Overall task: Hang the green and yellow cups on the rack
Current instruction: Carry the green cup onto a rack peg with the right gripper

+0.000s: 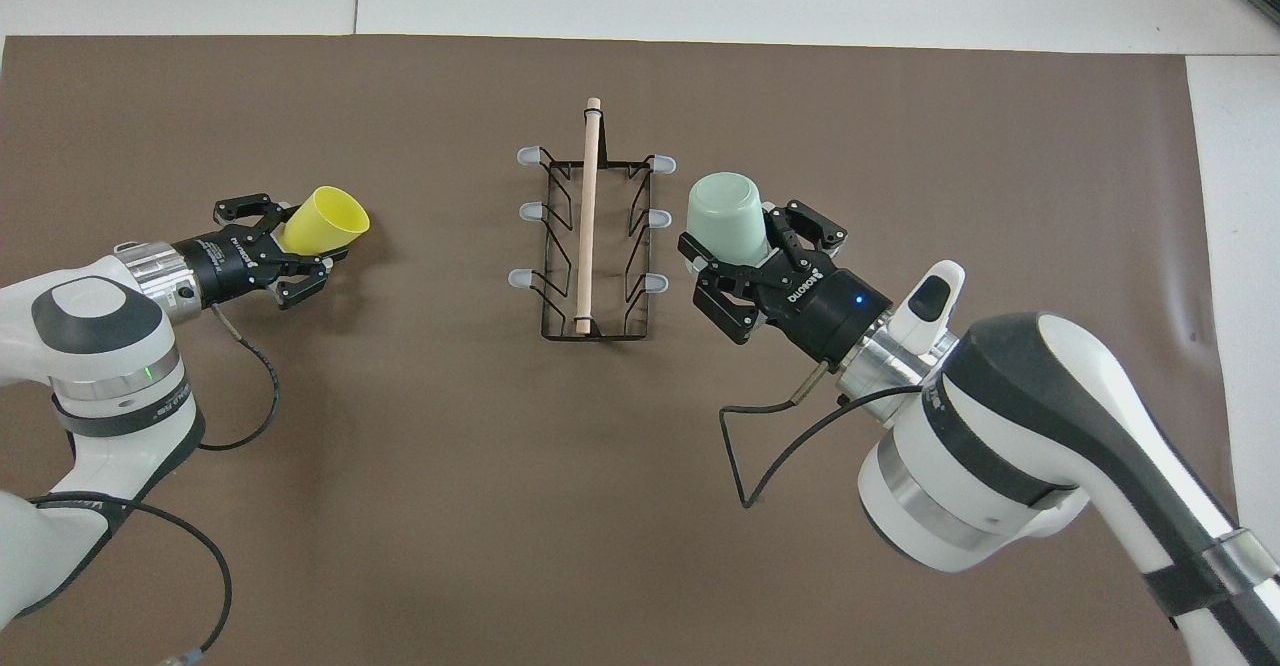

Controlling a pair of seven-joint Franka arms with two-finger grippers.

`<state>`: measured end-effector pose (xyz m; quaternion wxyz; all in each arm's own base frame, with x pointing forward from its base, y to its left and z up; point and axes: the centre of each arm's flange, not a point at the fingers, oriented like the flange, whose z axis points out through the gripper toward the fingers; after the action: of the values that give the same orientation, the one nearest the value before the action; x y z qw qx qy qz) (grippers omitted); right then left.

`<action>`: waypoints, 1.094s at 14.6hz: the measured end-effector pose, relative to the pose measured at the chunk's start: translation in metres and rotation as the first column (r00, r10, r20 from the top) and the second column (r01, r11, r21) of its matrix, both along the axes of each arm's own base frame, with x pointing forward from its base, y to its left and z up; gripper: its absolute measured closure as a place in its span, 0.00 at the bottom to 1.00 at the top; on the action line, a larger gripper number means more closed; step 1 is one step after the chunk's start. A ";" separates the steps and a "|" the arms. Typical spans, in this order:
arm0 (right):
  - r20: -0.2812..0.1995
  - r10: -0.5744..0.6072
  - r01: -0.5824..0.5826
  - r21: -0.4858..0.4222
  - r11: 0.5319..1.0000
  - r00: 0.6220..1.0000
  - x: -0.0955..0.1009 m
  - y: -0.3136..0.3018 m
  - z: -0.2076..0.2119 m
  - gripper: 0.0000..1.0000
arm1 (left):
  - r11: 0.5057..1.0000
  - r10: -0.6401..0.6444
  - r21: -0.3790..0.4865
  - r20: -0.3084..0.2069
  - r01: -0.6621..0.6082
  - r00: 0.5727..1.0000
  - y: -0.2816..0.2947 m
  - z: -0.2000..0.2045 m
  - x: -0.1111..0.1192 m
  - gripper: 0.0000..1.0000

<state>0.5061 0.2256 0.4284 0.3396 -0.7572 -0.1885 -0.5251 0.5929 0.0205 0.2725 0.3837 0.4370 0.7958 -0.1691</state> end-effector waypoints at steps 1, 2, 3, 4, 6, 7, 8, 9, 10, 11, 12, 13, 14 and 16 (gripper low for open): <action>0.017 0.003 -0.003 0.023 1.000 1.000 -0.002 0.003 -0.003 0.30 | 1.000 0.004 0.022 0.012 -0.004 1.000 -0.005 0.004 0.001 0.31; 0.039 0.004 -0.006 0.046 0.999 0.999 -0.004 0.007 -0.006 0.30 | 0.999 0.005 0.041 0.024 -0.006 1.000 -0.011 0.009 0.002 0.31; 0.065 0.006 -0.010 0.062 0.998 0.998 -0.007 0.010 -0.012 0.30 | 0.998 0.004 0.055 0.035 -0.006 0.999 -0.016 0.014 0.003 0.31; 0.088 0.014 -0.020 0.070 0.997 0.996 -0.009 0.013 -0.021 0.30 | 0.998 0.001 0.064 0.048 -0.005 0.999 -0.020 0.021 0.004 0.31; 0.110 0.038 -0.046 0.066 0.997 0.993 -0.010 0.018 -0.039 0.30 | 0.995 -0.029 0.093 0.081 0.021 0.996 -0.020 0.039 0.006 0.31; 0.120 0.050 -0.057 0.058 0.997 0.992 -0.009 0.020 -0.047 0.30 | 0.991 -0.058 0.123 0.098 0.045 0.994 -0.019 0.050 0.007 0.31; 0.134 0.061 -0.068 0.044 0.997 0.989 -0.008 0.021 -0.055 0.30 | 0.985 -0.091 0.158 0.117 0.072 0.989 -0.017 0.064 0.008 0.31; 0.149 0.072 -0.077 0.028 0.997 0.986 -0.007 0.023 -0.061 0.30 | 0.976 -0.123 0.194 0.134 0.095 0.983 -0.015 0.078 0.008 0.31; 0.170 0.082 -0.086 0.014 0.996 0.982 -0.006 0.024 -0.066 0.30 | 0.967 -0.153 0.227 0.153 0.116 0.976 -0.013 0.092 0.008 0.31; 0.191 0.091 -0.093 0.001 0.996 0.977 -0.006 0.025 -0.069 0.30 | 0.957 -0.180 0.256 0.169 0.133 0.969 -0.013 0.106 0.007 0.31; 0.212 0.098 -0.097 -0.018 0.995 0.972 -0.005 0.026 -0.071 0.30 | 0.946 -0.207 0.286 0.185 0.149 0.961 -0.012 0.120 0.006 0.31; 0.230 0.096 -0.092 -0.030 0.995 0.968 -0.005 0.026 -0.070 0.30 | 0.936 -0.232 0.313 0.199 0.162 0.952 -0.012 0.133 0.005 0.31; 0.249 0.089 -0.082 -0.039 0.996 0.965 -0.005 0.026 -0.070 0.30 | 0.924 -0.257 0.340 0.210 0.176 0.943 -0.012 0.145 0.004 0.31; 0.282 0.095 -0.084 -0.051 0.995 0.955 -0.004 0.028 -0.070 0.30 | 0.886 -0.337 0.402 0.213 0.232 0.917 -0.016 0.165 0.001 0.31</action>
<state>0.5019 0.2535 0.3585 0.3176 -0.6713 -0.2794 -0.6086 0.5939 0.0045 0.4378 0.3729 0.6331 0.6782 -0.0089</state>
